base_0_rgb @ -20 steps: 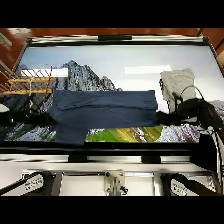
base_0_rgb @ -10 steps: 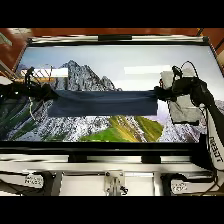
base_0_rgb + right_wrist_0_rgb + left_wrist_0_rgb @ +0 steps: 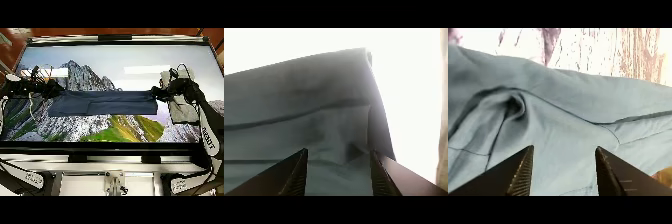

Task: Fold the shirts.

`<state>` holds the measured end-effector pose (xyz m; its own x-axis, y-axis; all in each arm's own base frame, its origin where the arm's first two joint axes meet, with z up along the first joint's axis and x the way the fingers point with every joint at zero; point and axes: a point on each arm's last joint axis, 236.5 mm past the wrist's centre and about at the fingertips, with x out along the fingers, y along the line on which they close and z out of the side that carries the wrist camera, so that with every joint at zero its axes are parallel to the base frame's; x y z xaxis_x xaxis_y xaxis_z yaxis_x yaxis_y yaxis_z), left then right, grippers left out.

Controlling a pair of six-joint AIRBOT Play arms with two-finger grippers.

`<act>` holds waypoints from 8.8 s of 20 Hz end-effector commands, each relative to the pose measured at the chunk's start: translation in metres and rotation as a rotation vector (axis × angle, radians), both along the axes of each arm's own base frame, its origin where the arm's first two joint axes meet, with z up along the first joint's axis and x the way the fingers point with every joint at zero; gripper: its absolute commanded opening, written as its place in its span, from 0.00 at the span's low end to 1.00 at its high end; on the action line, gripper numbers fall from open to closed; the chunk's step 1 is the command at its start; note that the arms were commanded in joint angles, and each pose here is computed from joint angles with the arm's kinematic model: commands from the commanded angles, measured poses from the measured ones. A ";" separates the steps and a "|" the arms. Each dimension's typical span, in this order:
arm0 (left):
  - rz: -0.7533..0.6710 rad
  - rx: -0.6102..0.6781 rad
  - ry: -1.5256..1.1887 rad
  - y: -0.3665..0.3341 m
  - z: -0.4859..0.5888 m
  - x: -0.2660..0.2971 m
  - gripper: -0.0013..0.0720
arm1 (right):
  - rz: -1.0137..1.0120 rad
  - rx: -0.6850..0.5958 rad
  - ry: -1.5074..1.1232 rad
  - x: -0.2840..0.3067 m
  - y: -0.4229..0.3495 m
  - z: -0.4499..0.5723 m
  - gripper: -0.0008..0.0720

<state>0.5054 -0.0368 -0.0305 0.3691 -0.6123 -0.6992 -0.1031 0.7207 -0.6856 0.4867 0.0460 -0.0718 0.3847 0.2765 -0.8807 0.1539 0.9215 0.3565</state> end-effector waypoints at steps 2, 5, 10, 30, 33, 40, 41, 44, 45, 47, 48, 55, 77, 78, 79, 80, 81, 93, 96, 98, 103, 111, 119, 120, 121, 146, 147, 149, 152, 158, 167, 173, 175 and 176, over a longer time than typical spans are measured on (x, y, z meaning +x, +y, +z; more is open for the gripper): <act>-0.055 -0.030 0.022 -0.008 0.012 -0.009 0.65 | -0.028 0.010 0.030 -0.008 -0.018 0.006 0.96; -0.077 -0.032 0.012 -0.012 0.023 -0.013 0.64 | -0.072 0.049 0.050 -0.006 -0.021 -0.004 0.95; -0.139 -0.018 -0.055 -0.027 0.043 -0.016 0.64 | -0.116 0.147 0.105 -0.005 -0.004 -0.032 0.94; -0.417 0.004 -0.162 -0.159 0.063 -0.041 0.06 | 0.183 0.105 -0.218 -0.041 0.037 0.158 0.10; -0.458 -0.003 -0.148 -0.191 0.058 -0.054 0.06 | 0.172 0.132 -0.216 -0.063 0.043 0.185 0.10; -0.599 0.019 -0.129 -0.269 0.017 -0.108 0.06 | 0.138 0.175 -0.233 -0.110 0.051 0.239 0.10; -0.613 0.020 -0.141 -0.280 0.017 -0.112 0.06 | 0.145 0.175 -0.236 -0.115 0.051 0.243 0.10; -0.577 0.006 -0.208 -0.313 0.024 -0.108 0.06 | 0.140 0.188 -0.219 -0.132 0.054 0.252 0.10; -0.551 -0.003 -0.221 -0.323 0.024 -0.105 0.06 | 0.134 0.193 -0.217 -0.135 0.055 0.255 0.10; -0.512 -0.044 -0.220 -0.346 0.022 -0.106 0.06 | 0.128 0.203 -0.220 -0.143 0.057 0.262 0.10; -0.500 -0.071 -0.203 -0.358 0.018 -0.110 0.06 | 0.121 0.206 -0.230 -0.145 0.057 0.266 0.10; -0.457 -0.164 -0.152 -0.417 0.002 -0.125 0.06 | 0.101 0.229 -0.290 -0.160 0.060 0.292 0.11; 0.019 0.314 -0.547 -0.024 0.252 -0.056 0.06 | 0.132 0.545 -0.270 -0.052 0.321 0.156 0.10; 0.012 0.313 -0.542 -0.026 0.251 -0.058 0.06 | 0.097 0.557 -0.253 -0.048 0.327 0.143 0.10; 0.009 0.311 -0.542 -0.027 0.251 -0.058 0.06 | 0.068 0.572 -0.239 -0.045 0.333 0.134 0.10; 0.008 0.311 -0.542 -0.027 0.251 -0.058 0.06 | 0.047 0.581 -0.226 -0.045 0.339 0.125 0.10; 0.009 0.312 -0.542 -0.027 0.251 -0.058 0.06 | 0.029 0.589 -0.212 -0.045 0.344 0.117 0.10; 0.007 0.313 -0.544 -0.027 0.251 -0.058 0.06 | -0.030 0.683 -0.169 -0.049 0.390 0.119 0.12; 0.006 0.313 -0.543 -0.027 0.251 -0.058 0.06 | -0.005 0.655 -0.138 -0.057 0.398 0.099 0.77; 0.006 0.313 -0.543 -0.027 0.251 -0.058 0.06 | 0.055 0.625 -0.148 -0.059 0.390 0.104 0.77; 0.006 0.313 -0.543 -0.027 0.251 -0.058 0.06 | 0.239 0.291 -0.073 -0.058 0.277 0.093 0.88; 0.005 0.312 -0.543 -0.028 0.251 -0.058 0.06 | 0.189 0.151 0.253 -0.081 0.150 0.011 0.93; 0.012 0.304 -0.555 -0.029 0.254 -0.056 0.06 | 0.202 0.284 0.370 -0.092 0.184 -0.038 0.93; 0.014 0.302 -0.558 -0.029 0.255 -0.056 0.06 | 0.201 0.287 0.371 -0.092 0.187 -0.041 0.93; 0.017 0.302 -0.561 -0.029 0.255 -0.055 0.06 | 0.206 0.294 0.358 -0.091 0.192 -0.041 0.90; 0.002 0.301 -0.545 -0.031 0.252 -0.058 0.06 | 0.004 0.282 -0.569 0.030 0.033 0.351 0.10; 0.002 0.301 -0.545 -0.031 0.252 -0.058 0.06 | -0.024 0.253 -0.604 0.040 0.024 0.352 0.10; 0.002 0.301 -0.545 -0.031 0.252 -0.058 0.06 | -0.085 0.249 -0.686 0.063 0.011 0.359 0.10; 0.002 0.301 -0.545 -0.031 0.252 -0.058 0.06 | -0.207 0.298 -0.821 0.103 -0.009 0.369 0.10; -0.008 0.298 -0.547 -0.036 0.252 -0.059 0.06 | -0.490 0.238 -1.221 0.145 -0.092 0.421 0.10; -0.076 0.279 -0.559 -0.067 0.252 -0.065 0.06 | -0.313 -0.003 -0.767 0.105 -0.152 0.318 0.10; -0.093 0.286 -0.567 -0.069 0.252 -0.066 0.06 | -0.242 -0.016 -0.446 0.010 -0.144 0.306 0.10; -0.093 0.286 -0.567 -0.069 0.252 -0.066 0.06 | -0.256 -0.054 -0.360 -0.018 -0.146 0.302 0.10; -0.092 0.286 -0.567 -0.069 0.252 -0.066 0.06 | -0.261 -0.069 -0.312 -0.030 -0.146 0.298 0.10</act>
<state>0.4395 -0.1058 0.2214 0.6840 -0.4771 -0.5518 0.2870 0.8715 -0.3977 0.5049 -0.0988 0.2444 0.8097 0.1002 -0.5783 0.1933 0.8848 0.4240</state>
